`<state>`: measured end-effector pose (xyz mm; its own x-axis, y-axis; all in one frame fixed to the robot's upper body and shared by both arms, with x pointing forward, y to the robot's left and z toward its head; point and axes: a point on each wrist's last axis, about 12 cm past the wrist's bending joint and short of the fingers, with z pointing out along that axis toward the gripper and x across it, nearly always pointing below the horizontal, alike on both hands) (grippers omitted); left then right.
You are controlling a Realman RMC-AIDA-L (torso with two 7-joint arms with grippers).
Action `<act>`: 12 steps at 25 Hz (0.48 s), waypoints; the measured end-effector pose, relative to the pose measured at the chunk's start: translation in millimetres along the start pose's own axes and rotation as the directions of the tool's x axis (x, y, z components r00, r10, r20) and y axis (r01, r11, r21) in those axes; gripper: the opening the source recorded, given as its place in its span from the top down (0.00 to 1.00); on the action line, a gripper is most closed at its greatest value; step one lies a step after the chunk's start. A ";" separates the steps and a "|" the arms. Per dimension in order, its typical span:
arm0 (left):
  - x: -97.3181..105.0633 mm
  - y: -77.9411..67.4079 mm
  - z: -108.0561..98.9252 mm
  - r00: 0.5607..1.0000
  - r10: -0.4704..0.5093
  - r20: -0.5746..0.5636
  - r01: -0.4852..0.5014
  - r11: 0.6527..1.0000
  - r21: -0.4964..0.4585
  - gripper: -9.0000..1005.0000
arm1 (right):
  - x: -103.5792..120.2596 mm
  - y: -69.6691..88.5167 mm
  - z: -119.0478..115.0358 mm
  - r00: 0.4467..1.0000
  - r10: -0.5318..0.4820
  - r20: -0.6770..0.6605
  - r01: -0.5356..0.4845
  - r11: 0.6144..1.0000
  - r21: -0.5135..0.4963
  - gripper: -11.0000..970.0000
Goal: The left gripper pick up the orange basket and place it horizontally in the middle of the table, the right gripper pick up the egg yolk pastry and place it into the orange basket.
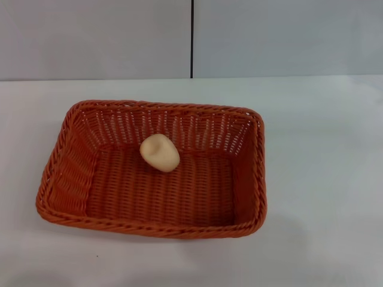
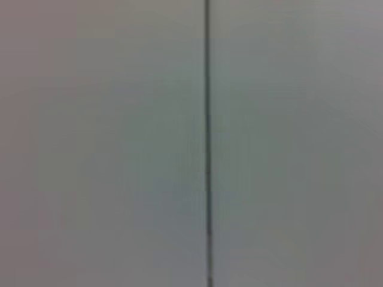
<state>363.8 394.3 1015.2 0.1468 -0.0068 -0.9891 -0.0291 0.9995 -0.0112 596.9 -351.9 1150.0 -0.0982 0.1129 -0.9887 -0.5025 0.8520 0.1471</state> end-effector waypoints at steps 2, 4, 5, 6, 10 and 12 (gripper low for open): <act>0.9 -0.7 -0.5 1.000 0.003 0.013 -0.003 0.999 -0.044 0.32 | 6.0 -4.7 -1.2 1.000 -0.018 -0.006 0.018 0.999 0.037 0.40; 1.4 -1.5 -0.5 1.000 0.008 0.019 -0.007 0.998 -0.062 0.32 | 11.2 -11.2 -4.1 1.000 -0.008 0.005 0.007 0.998 0.065 0.40; 1.7 -2.9 -0.5 1.000 0.010 0.027 -0.008 0.997 -0.075 0.32 | 12.9 -14.7 -6.6 1.000 0.009 0.024 -0.010 0.997 0.079 0.40; 1.7 -4.3 -0.1 0.999 0.010 0.034 -0.007 0.997 -0.080 0.32 | 14.1 -18.3 -9.8 0.999 0.024 0.042 -0.028 0.995 0.095 0.40; 1.6 -6.8 4.6 0.999 0.002 0.045 0.001 0.997 -0.076 0.32 | 18.2 -20.9 -20.2 0.995 0.016 0.097 -0.029 0.990 0.139 0.40; 1.7 -8.4 7.7 0.999 -0.007 0.050 0.011 0.997 -0.073 0.32 | 23.3 -16.0 -21.5 0.995 0.013 0.099 -0.027 0.990 0.136 0.40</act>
<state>371.9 386.1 1014.7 0.1967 -0.0128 -0.9804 -0.0993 0.9945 -0.0329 584.2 -373.9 1125.2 -0.0196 0.1740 -0.9846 -0.3779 0.9104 0.1684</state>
